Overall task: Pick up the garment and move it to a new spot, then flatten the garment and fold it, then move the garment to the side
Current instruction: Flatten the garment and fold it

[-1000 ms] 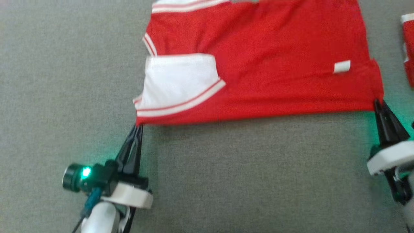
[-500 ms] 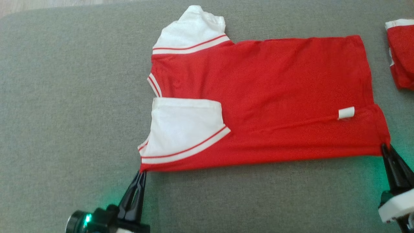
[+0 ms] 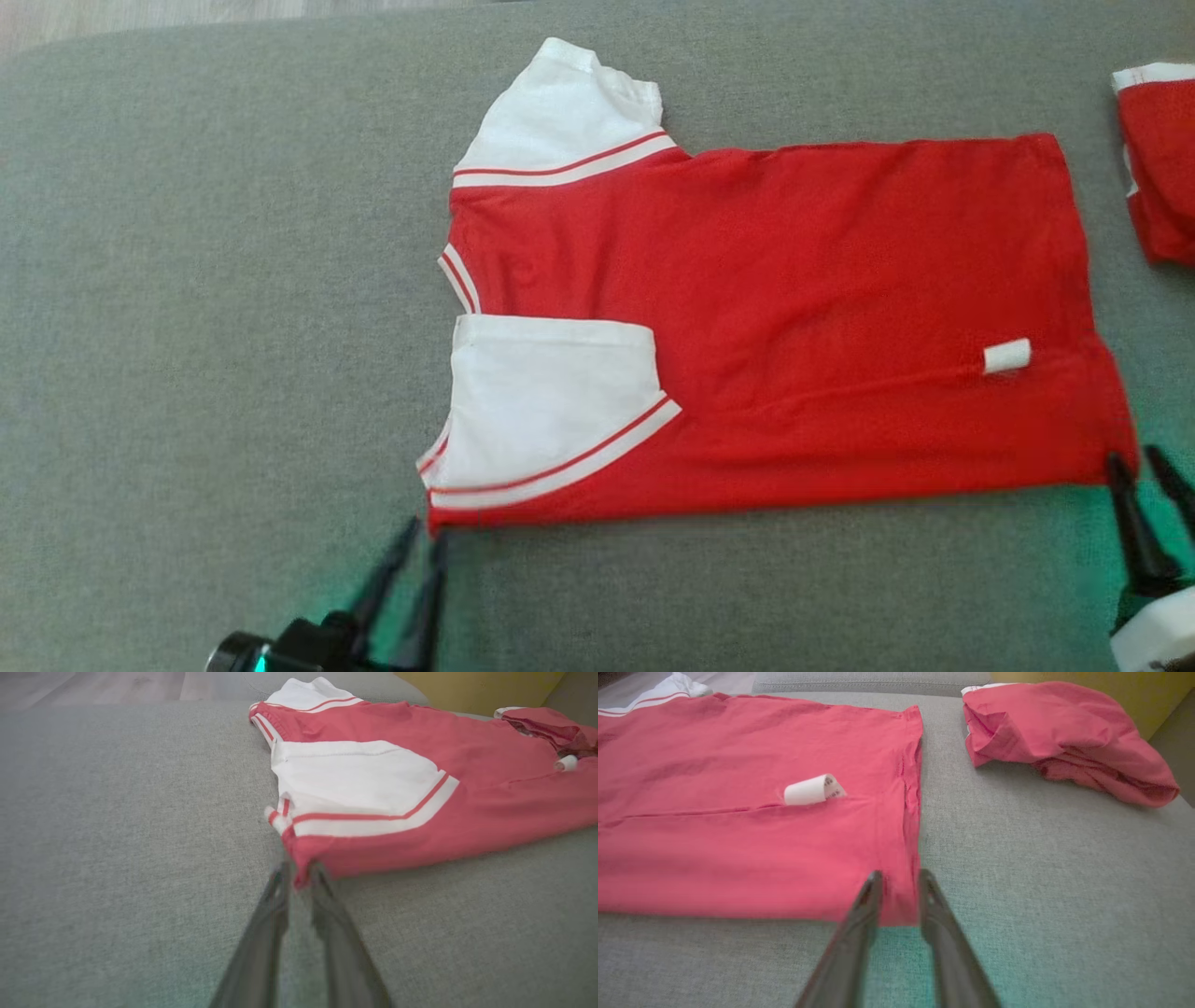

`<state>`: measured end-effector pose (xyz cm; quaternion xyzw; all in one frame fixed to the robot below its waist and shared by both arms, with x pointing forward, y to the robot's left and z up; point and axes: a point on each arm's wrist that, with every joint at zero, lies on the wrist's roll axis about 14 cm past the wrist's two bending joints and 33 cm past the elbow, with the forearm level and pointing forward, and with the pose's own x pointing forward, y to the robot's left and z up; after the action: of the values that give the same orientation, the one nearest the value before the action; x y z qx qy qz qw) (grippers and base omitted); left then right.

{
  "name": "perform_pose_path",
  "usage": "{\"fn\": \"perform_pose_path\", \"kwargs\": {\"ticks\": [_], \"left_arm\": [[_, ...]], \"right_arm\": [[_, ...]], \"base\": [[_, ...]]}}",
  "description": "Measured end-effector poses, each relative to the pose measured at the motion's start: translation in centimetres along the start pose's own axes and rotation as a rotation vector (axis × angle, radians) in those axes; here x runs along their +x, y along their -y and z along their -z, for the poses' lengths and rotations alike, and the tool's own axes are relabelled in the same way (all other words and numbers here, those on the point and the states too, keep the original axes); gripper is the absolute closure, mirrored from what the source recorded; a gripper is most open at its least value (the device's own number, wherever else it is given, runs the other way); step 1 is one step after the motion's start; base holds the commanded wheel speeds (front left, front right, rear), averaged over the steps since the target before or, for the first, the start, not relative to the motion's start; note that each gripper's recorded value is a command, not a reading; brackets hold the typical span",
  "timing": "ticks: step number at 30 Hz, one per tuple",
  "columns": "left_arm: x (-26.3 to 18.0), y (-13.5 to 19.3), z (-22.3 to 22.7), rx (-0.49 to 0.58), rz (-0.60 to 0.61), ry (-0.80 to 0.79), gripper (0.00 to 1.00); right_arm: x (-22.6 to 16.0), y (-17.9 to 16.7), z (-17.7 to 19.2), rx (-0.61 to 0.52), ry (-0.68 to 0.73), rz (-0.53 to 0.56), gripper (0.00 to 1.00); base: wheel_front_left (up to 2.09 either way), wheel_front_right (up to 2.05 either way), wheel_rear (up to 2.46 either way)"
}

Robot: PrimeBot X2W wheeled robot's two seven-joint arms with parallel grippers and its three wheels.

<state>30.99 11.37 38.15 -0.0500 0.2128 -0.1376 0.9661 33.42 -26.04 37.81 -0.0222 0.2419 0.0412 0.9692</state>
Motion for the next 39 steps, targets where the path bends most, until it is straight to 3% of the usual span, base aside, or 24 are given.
{"fn": "perform_pose_path", "kwargs": {"ticks": [6, 14, 19, 22, 32, 39], "left_arm": [[1.0, -0.5, -2.6, 0.047, 0.021, 0.053, 0.0], [7.4, -2.2, -15.1, 0.245, 0.113, 0.274, 0.0], [12.8, -2.0, -20.1, 0.353, 0.213, 0.245, 0.0], [16.1, -1.3, -20.0, 0.391, 0.296, 0.129, 0.0], [24.4, -3.2, -16.4, 0.413, 0.323, -0.272, 0.0], [27.1, -2.9, -14.4, 0.43, 0.347, -0.364, 0.0]], "right_arm": [[0.0, 0.3, -2.0, 0.0, 0.066, 0.013, 0.0], [1.7, -0.1, -6.1, -0.047, 0.195, -0.001, 0.0], [3.6, -0.8, -7.0, -0.062, 0.218, -0.022, 0.0], [4.6, -1.1, -6.7, -0.063, 0.209, -0.033, 0.0], [6.3, -0.4, -5.2, -0.067, 0.166, -0.017, 0.0], [6.5, 0.3, -3.6, -0.053, 0.129, 0.008, 0.0]], "base": [[0.0, 0.0, 0.0], [0.0, 0.0, 0.0], [0.0, 0.0, 0.0], [0.0, 0.0, 0.0], [0.0, 0.0, 0.0], [0.0, 0.0, 0.0]]}}
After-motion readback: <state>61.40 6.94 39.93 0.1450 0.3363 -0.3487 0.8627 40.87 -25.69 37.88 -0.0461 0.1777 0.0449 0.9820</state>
